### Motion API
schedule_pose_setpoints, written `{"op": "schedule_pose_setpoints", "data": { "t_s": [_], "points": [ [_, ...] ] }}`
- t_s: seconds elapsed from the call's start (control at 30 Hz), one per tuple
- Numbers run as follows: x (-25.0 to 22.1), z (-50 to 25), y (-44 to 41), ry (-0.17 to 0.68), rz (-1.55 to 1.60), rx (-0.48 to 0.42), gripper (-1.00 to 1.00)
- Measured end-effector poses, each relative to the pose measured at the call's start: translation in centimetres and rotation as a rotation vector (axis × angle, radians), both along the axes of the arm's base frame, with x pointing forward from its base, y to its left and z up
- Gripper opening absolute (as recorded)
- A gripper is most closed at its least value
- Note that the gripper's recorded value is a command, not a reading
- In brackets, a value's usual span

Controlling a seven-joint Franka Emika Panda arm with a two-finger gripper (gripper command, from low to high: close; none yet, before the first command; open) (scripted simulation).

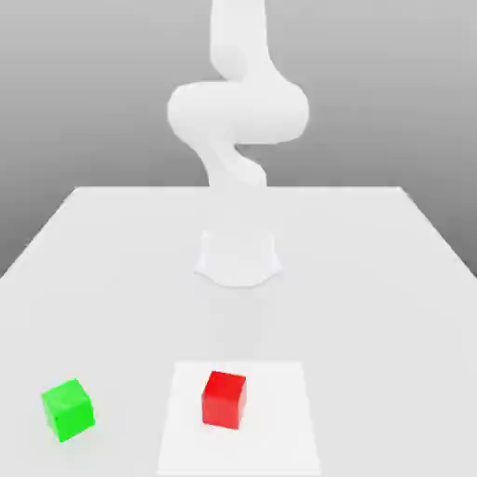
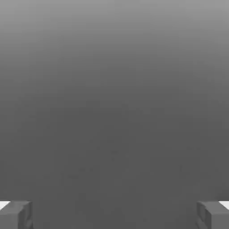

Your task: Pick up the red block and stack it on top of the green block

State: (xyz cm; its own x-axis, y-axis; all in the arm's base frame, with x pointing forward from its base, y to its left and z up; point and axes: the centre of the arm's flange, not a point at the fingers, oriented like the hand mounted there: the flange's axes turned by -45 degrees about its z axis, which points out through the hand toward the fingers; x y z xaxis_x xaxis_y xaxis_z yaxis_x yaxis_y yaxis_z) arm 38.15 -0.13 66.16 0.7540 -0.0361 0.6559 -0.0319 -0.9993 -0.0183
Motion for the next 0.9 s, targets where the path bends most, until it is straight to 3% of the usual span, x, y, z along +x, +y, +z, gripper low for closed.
{"op": "schedule_pose_setpoints", "data": {
  "t_s": [0.17,0.33,0.67,0.87,0.9],
  "points": [
    [5.2,-11.2,-0.5,0.177,-0.045,0.02,0.0],
    [7.3,-22.5,-1.0,0.346,-0.09,0.039,0.0],
    [3.1,-43.6,-1.8,0.682,-0.186,0.078,0.0],
    [2.4,-50.6,-1.8,0.712,-0.193,0.08,0.0],
    [2.3,-51.4,-1.8,0.712,-0.193,0.08,-1.0]
  ]
}}
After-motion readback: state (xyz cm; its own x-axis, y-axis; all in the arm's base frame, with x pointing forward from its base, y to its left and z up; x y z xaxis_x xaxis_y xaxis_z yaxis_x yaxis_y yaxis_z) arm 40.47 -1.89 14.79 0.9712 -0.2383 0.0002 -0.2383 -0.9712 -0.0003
